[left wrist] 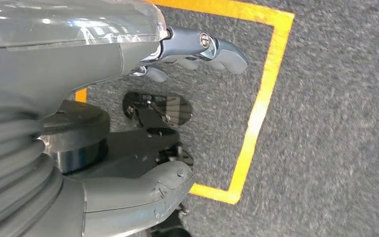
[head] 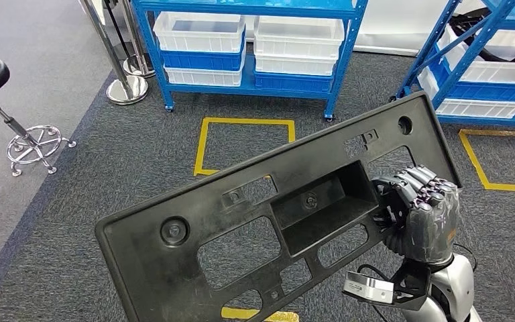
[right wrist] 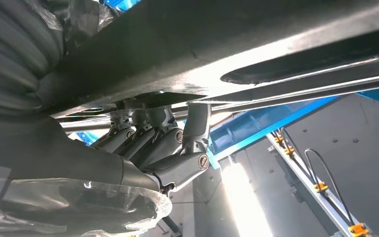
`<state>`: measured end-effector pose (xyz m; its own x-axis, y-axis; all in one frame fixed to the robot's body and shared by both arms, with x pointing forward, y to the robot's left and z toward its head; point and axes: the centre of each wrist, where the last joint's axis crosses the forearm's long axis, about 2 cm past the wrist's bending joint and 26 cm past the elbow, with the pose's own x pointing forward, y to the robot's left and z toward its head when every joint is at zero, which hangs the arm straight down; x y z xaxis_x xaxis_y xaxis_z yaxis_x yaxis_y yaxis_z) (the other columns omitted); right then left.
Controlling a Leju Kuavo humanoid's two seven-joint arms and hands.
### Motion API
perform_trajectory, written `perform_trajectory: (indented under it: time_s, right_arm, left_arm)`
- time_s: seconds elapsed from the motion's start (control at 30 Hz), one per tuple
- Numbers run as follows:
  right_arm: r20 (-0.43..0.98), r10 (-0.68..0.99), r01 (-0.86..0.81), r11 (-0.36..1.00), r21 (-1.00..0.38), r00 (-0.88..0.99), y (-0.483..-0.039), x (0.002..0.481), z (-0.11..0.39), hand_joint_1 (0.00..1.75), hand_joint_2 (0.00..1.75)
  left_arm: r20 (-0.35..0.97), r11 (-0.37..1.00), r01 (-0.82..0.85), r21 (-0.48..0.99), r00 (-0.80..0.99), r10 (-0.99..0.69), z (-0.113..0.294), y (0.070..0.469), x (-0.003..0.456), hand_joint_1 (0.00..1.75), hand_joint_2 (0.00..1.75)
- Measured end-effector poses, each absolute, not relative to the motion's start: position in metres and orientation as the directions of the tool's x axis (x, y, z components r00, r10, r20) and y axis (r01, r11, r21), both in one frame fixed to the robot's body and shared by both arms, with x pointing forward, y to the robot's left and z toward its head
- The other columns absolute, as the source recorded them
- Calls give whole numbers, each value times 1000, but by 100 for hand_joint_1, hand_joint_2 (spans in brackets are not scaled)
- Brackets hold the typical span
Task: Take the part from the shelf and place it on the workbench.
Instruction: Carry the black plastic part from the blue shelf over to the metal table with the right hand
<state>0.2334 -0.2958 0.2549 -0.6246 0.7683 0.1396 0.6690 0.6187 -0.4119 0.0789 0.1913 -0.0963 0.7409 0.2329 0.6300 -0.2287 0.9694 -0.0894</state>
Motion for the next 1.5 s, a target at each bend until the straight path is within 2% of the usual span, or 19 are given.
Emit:
perform_trajectory:
  time_s: [0.57, 0.87, 1.5]
  right_arm:
    - [133, 764, 669, 624, -404, -632, -301, 231, 258, 175, 175]
    - [96, 781, 701, 602, -382, -618, -304, 201, 248, 175, 175]
    - [127, 793, 723, 599, -344, -596, -291, 180, 234, 175, 175]
  left_arm:
    - [638, 969, -232, -90, 734, 235, -97, 190, 77, 0, 175]
    - [618, 975, -208, -79, 757, 212, -99, 192, 63, 0, 175]
    - [641, 989, -146, -39, 755, 137, -103, 216, 67, 0, 175]
